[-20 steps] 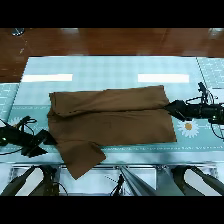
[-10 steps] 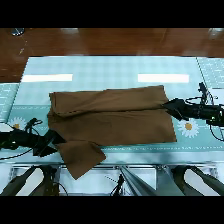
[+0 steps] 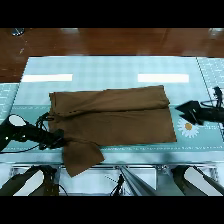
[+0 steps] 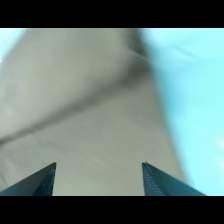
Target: Fold the shirts.
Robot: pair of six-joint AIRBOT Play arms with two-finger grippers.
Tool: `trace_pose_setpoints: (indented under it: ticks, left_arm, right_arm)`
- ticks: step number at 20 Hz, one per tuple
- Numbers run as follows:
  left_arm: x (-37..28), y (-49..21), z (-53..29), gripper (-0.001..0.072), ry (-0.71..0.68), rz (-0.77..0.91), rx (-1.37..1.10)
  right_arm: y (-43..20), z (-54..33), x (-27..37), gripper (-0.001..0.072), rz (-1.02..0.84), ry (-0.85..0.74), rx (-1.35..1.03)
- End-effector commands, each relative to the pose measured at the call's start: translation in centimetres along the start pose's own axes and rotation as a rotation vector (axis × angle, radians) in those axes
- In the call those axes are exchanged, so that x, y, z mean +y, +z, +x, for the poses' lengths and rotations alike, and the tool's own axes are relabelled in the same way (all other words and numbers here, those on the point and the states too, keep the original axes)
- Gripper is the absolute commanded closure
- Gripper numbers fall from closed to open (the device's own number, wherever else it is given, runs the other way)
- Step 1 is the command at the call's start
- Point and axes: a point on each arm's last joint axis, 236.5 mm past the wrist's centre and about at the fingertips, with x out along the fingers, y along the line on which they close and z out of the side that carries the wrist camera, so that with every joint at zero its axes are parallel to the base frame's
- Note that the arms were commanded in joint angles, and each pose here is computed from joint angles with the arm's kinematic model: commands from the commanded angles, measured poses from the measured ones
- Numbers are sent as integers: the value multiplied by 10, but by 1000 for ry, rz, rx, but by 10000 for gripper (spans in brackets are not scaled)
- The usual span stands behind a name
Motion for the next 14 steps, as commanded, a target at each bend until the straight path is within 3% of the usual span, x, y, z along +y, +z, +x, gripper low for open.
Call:
trace_pose_setpoints:
  ticks: [1, 7, 14]
  left_arm:
    - [-12, 12, -14, 689, -11, 43, -30]
    - [-22, 24, -22, 689, -29, 55, -68]
    - [-23, 24, -22, 688, -32, 54, -71]
  right_arm:
    - [-46, -18, -64, 94, 170, -223, 153]
    - [-89, -7, -81, 94, 45, -398, 362]
    - [-91, 42, -55, 94, -5, -310, 423]
